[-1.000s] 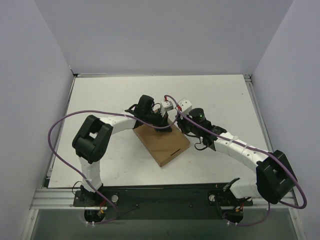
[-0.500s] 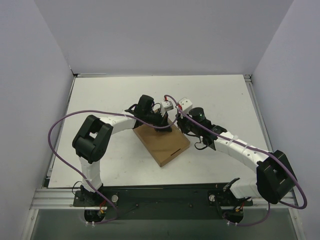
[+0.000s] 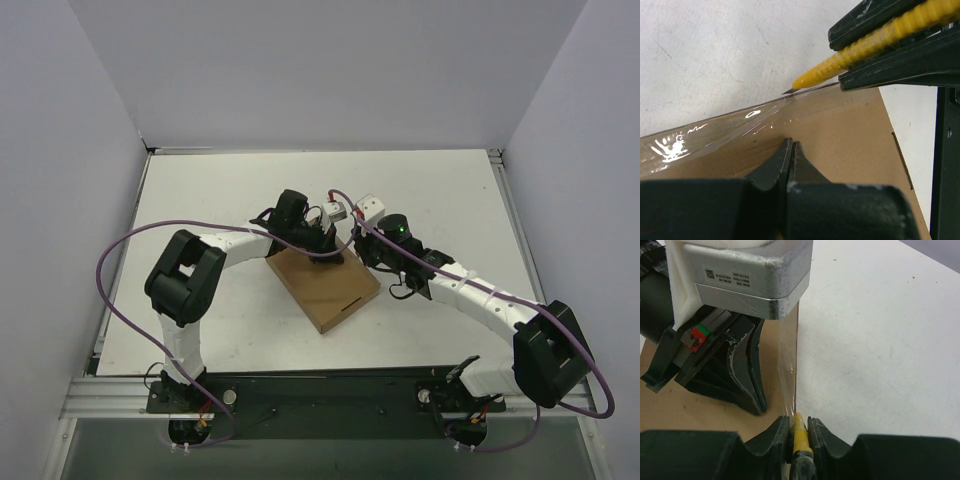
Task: Unpack the express box
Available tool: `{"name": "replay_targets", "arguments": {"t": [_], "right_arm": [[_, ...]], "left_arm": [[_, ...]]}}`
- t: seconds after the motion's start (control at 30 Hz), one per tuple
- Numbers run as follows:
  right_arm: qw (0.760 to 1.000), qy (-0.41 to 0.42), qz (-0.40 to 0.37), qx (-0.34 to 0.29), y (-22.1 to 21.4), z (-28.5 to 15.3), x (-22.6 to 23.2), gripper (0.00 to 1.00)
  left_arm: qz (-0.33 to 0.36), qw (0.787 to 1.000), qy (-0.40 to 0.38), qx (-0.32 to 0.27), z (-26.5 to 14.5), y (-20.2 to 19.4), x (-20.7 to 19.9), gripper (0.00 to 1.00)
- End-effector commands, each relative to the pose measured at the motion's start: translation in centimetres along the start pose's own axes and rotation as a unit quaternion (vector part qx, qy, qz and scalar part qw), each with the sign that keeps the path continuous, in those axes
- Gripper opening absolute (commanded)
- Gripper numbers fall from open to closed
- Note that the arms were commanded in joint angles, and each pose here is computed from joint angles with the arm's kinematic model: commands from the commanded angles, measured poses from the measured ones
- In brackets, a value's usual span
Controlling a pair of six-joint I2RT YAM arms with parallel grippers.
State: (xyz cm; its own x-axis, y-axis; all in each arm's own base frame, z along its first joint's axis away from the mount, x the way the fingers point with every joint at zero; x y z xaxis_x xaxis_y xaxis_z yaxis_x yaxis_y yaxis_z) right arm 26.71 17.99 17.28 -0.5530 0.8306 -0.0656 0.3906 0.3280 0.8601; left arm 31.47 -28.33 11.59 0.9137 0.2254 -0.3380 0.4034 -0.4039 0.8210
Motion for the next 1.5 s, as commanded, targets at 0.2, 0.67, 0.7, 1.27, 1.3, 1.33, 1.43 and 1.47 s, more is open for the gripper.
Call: {"name": "replay_targets", "arguments": {"t": [0.2, 0.67, 0.7, 1.27, 1.3, 1.33, 1.43, 1.47], "right_arm": [[1.0, 0.004, -0.003, -0.003, 0.5, 0.3, 0.1, 0.0], [1.0, -0.004, 0.013, 0.024, 0.9, 0.0, 0.1, 0.0], [0.999, -0.006, 0.011, 0.034, 0.7, -0.2, 0.1, 0.0], [1.0, -0.012, 0.02, 0.018, 3.3, -3.8, -0.3, 0.0], [1.0, -0.012, 0.02, 0.019, 3.2, -3.6, -0.2, 0.0], [1.0, -0.012, 0.02, 0.019, 3.1, -3.4, -0.1, 0.0], [0.999, -0.016, 0.017, 0.027, 2.7, -2.9, -0.2, 0.0], [1.0, -0.016, 0.017, 0.014, 3.0, -2.6, -0.2, 0.0]], "left_arm": [[-0.032, 0.998, 0.008, 0.044, 0.4, -2.6, 0.6, 0.0], [-0.033, 0.999, 0.008, 0.043, 0.4, -2.6, 0.8, 0.0], [-0.033, 0.999, 0.008, 0.043, 0.4, -2.6, 0.8, 0.0], [-0.035, 0.999, 0.005, 0.039, 0.3, -2.5, 0.9, 0.0], [-0.036, 0.999, 0.006, 0.04, 0.3, -2.7, 0.9, 0.0], [-0.034, 0.999, 0.007, 0.039, 0.3, -2.6, 0.9, 0.0], [-0.034, 0.999, 0.007, 0.04, 0.2, -2.5, 0.9, 0.0], [-0.032, 0.999, 0.008, 0.041, 0.2, -2.5, 0.9, 0.0]]}}
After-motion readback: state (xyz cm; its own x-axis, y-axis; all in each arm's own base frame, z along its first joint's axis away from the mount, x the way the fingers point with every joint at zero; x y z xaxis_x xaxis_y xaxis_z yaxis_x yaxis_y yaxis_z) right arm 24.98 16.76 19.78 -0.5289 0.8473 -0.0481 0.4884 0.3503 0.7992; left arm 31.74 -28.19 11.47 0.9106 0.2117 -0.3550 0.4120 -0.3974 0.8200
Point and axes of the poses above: each gripper's point midway between its finger pads, its own z axis out along the fingers, its own x axis along the line the jaws close on, y = z × x, the point moved 8 cm from there along -z, back along the fingers, and after that the axes turned 3 degrees about z, right-handed, at the moved point
